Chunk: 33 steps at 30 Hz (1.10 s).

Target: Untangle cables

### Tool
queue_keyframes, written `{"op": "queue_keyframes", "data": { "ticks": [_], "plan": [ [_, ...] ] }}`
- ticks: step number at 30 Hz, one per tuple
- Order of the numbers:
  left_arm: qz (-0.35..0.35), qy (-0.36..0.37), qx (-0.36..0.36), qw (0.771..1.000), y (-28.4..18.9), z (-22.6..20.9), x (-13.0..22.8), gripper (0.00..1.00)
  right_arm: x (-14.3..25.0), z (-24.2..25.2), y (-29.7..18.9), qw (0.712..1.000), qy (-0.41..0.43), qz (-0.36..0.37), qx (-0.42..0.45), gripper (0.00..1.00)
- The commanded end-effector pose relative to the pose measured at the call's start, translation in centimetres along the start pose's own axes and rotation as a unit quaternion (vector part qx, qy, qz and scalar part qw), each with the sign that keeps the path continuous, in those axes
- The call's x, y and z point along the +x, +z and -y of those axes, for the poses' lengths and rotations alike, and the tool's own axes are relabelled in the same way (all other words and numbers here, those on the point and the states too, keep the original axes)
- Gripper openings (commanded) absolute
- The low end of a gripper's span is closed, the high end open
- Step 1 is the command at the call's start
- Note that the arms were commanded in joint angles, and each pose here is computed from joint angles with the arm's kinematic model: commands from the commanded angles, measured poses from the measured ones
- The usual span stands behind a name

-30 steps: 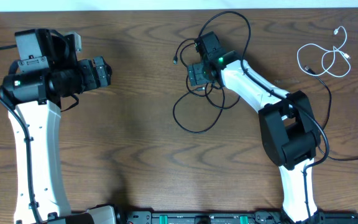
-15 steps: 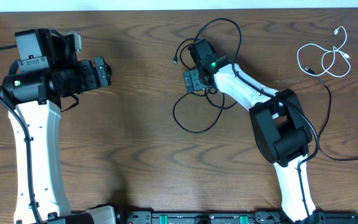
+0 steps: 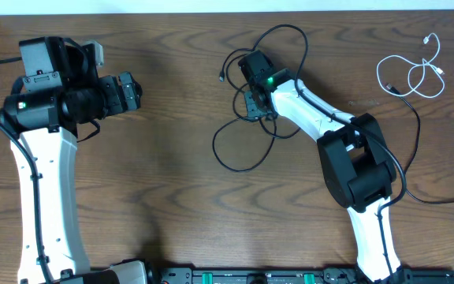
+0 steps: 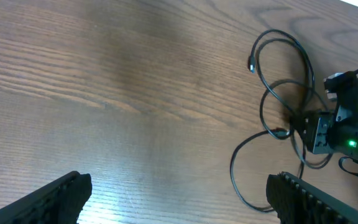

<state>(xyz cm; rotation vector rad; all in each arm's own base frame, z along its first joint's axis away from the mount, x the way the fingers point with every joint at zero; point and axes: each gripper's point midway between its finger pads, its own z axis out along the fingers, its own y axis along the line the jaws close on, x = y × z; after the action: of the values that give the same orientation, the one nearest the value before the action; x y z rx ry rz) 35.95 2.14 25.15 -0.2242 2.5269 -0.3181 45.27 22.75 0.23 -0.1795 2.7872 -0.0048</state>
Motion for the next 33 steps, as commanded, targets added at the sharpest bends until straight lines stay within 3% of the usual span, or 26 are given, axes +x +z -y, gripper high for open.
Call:
{"op": "queue_keyframes", "data": {
  "ticks": [1,8,19,27,33],
  "plan": [
    [-0.010,-0.002,0.002,1.000,0.4,0.0,0.4,0.95,2.4,0.7,1.9,0.999,0.015,-0.040,0.009,0.01],
    [-0.010,-0.003,0.002,1.000,0.4,0.0,0.4,0.95,0.4,1.6,-1.7,0.999,0.020,-0.034,-0.031,0.01],
    [-0.010,-0.002,0.002,1.000,0.4,0.0,0.4,0.95,-6.1,7.2,-19.0,0.980,0.026,0.112,-0.162,0.01],
    [-0.010,-0.002,0.002,1.000,0.4,0.0,0.4,0.95,-7.0,17.8,-30.7,0.957,0.103,0.248,-0.111,0.01],
    [-0.010,-0.002,0.002,1.000,0.4,0.0,0.4,0.95,-5.0,25.4,-36.4,0.940,0.167,0.294,-0.046,0.01]
  ]
}}
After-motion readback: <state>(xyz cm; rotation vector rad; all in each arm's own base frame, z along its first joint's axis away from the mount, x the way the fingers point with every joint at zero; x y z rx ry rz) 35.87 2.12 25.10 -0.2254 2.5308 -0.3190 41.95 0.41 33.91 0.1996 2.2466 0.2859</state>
